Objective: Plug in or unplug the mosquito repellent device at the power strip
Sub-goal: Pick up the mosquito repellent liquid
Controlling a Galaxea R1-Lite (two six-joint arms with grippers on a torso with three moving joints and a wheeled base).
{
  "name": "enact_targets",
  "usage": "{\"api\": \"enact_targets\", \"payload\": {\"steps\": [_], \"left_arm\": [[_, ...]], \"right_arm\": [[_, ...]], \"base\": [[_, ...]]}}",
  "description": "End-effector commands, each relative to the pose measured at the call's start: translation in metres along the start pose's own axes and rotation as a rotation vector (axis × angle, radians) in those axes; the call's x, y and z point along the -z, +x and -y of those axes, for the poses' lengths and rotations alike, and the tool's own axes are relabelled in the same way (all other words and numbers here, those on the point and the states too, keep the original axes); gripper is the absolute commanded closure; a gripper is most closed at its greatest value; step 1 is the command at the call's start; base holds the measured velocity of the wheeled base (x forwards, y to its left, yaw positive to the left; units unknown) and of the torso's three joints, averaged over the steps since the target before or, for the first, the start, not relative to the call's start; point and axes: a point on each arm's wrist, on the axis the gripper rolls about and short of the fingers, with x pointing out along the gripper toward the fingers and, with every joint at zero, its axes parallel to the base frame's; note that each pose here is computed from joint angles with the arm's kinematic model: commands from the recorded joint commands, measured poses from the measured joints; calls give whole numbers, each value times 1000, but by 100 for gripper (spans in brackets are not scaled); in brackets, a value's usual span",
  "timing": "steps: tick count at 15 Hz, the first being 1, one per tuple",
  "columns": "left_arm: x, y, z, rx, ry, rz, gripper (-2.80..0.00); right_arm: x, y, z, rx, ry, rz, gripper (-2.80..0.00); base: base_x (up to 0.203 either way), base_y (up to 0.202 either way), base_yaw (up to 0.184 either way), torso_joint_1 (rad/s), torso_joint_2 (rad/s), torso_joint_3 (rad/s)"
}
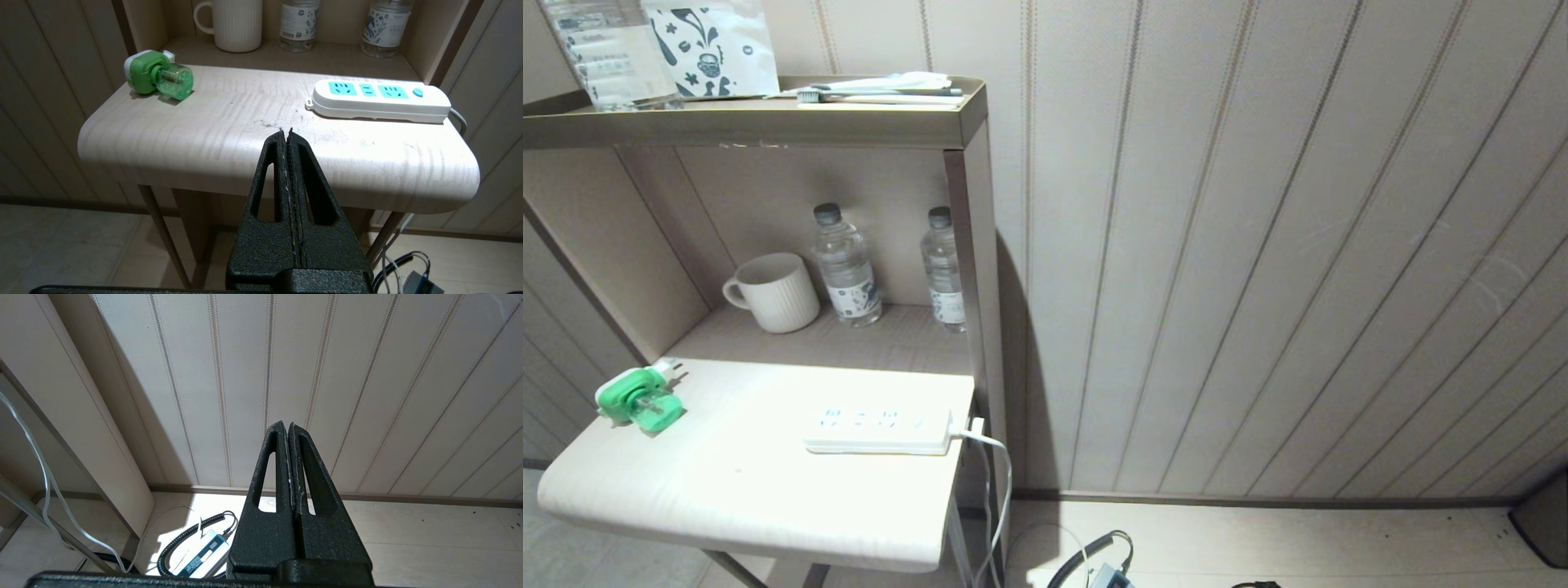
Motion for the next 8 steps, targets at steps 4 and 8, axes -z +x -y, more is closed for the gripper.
{"api": "enact_targets", "payload": {"steps": [4, 8], "left_arm": [[0, 0, 0, 0, 1, -2, 0], [-10, -2, -1, -47, 40, 16, 0]], "right_arm": [[0, 0, 0, -4, 3, -2, 0], [0, 0, 0, -1, 4, -2, 0]], "base": [[0, 0, 0, 0, 0, 0], [0, 0, 0, 0, 0, 0]]}}
